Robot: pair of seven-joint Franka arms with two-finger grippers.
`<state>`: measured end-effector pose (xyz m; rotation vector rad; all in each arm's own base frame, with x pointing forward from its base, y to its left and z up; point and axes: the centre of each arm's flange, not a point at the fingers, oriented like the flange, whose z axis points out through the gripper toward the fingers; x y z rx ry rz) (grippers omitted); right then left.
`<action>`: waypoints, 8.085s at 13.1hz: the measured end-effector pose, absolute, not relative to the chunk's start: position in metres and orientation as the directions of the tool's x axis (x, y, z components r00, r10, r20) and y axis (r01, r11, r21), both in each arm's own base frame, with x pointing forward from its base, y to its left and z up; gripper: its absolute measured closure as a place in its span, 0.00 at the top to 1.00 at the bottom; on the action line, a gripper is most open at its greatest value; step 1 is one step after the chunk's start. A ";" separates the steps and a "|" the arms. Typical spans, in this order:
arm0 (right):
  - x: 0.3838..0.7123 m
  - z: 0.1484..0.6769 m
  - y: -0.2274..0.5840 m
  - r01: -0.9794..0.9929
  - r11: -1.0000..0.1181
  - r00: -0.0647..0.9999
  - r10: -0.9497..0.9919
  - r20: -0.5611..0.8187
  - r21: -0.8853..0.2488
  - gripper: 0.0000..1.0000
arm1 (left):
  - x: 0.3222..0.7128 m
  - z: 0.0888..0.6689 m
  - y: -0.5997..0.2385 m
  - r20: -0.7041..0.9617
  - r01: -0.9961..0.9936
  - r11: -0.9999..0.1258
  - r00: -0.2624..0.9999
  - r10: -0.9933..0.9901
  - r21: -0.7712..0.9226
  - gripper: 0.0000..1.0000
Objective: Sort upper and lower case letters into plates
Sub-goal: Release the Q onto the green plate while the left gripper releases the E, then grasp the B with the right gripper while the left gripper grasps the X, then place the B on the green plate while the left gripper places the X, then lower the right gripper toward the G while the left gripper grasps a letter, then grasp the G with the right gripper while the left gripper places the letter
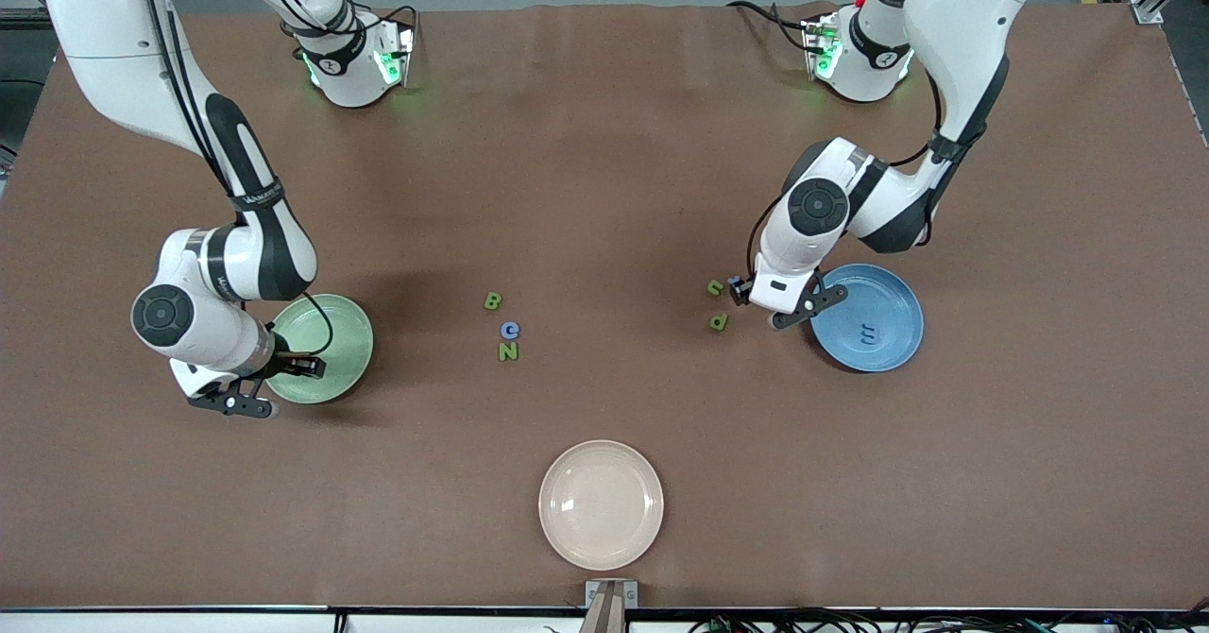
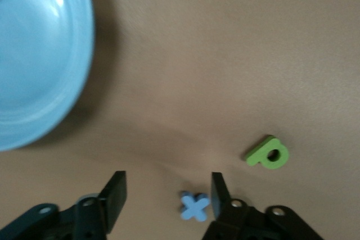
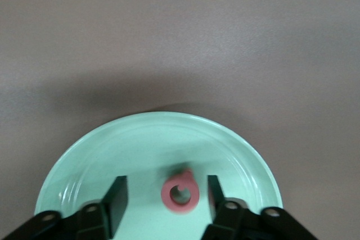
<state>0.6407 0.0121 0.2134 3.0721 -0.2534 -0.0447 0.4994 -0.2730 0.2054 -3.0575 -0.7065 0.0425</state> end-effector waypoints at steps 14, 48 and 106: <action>0.541 0.266 0.304 -0.256 -0.964 0.965 -0.252 -0.070 -0.074 0.84 | 0.475 0.176 -0.284 -0.047 0.443 -0.897 0.896 0.442 0.008 0.56; 0.623 0.251 0.116 -0.053 -0.999 0.998 -0.053 0.033 -0.004 0.28 | 0.546 0.258 -0.249 -0.039 0.393 -0.915 0.917 0.398 -0.095 0.81; 0.554 0.183 0.341 -0.212 -0.976 0.977 -0.212 0.010 -0.051 0.44 | 0.563 0.203 -0.332 -0.049 0.539 -0.841 0.839 0.541 -0.059 0.82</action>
